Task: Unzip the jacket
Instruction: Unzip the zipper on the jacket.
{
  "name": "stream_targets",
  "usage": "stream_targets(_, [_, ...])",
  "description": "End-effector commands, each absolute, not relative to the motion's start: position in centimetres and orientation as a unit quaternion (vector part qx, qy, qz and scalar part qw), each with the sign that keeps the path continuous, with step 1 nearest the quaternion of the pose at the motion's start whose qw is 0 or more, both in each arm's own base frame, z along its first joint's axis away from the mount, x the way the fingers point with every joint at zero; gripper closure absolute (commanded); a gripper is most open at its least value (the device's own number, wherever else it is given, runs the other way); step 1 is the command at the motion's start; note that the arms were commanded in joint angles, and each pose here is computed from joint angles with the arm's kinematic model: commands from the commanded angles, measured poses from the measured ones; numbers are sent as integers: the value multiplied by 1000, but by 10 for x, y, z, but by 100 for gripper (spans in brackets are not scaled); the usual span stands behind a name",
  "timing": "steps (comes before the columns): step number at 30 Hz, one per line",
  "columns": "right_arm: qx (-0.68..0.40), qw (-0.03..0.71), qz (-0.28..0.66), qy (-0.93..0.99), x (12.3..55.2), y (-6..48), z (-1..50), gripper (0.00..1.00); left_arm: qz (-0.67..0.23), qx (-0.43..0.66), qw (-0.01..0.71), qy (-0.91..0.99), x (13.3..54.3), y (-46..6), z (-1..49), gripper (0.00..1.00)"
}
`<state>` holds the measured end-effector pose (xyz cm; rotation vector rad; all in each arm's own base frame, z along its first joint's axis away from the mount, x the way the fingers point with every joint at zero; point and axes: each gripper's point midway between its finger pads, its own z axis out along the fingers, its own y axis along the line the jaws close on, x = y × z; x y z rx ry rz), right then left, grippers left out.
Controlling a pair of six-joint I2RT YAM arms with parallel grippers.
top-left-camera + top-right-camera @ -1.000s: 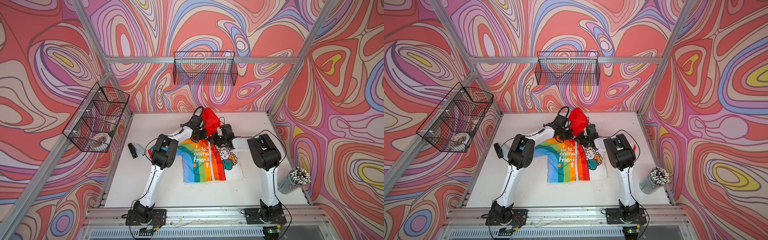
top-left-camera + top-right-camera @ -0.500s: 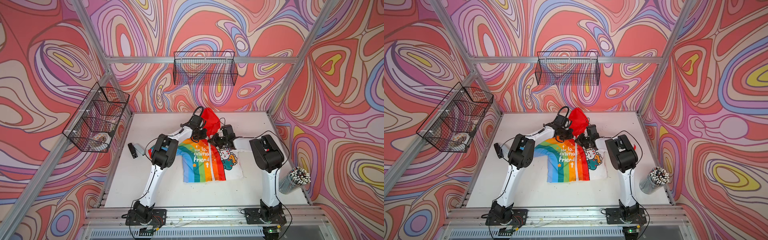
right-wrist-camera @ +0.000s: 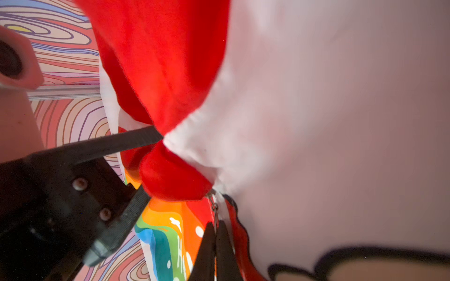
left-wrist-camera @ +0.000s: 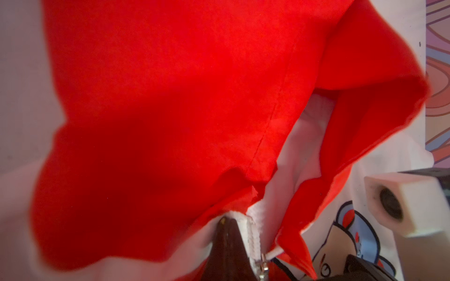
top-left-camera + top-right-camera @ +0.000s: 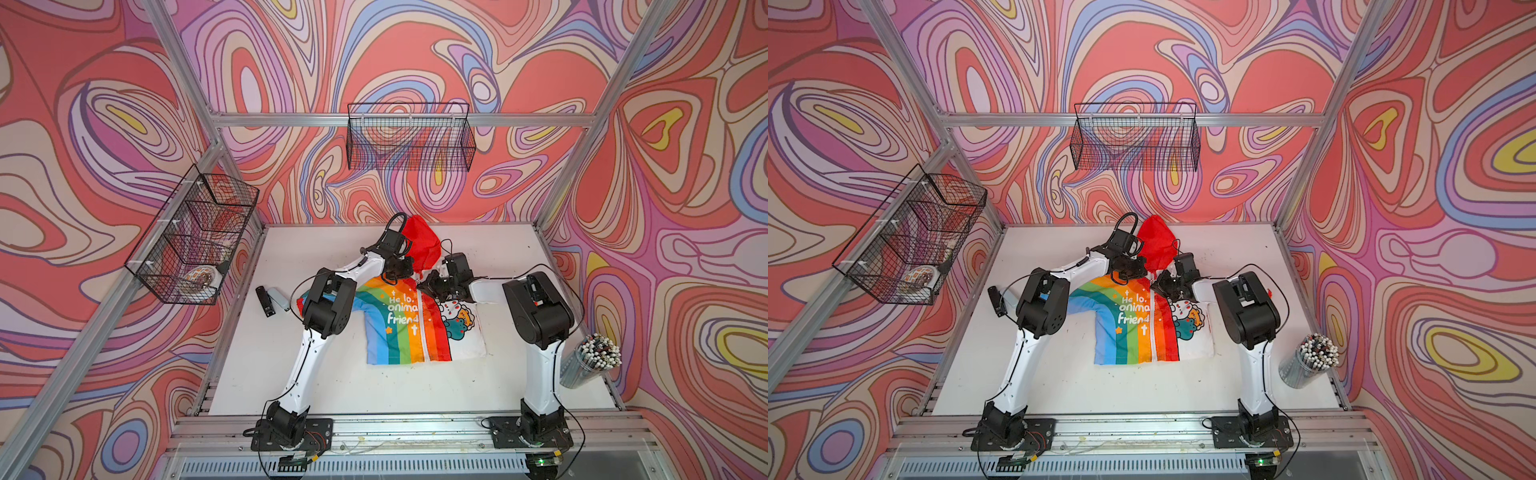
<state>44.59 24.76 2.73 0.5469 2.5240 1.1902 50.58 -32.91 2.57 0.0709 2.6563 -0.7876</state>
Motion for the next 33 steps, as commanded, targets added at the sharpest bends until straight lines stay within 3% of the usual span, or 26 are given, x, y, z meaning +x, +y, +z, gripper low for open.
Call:
stream_targets(1, [188, 132, 405, 885, 431, 247, 26, 100, -218, -8, 123, 968, 488, -300, -39, 100])
stream_targets(33, [185, 109, 399, 891, 382, 244, 13, 100, -226, 0, 122, 966, 489, -304, -39, 99])
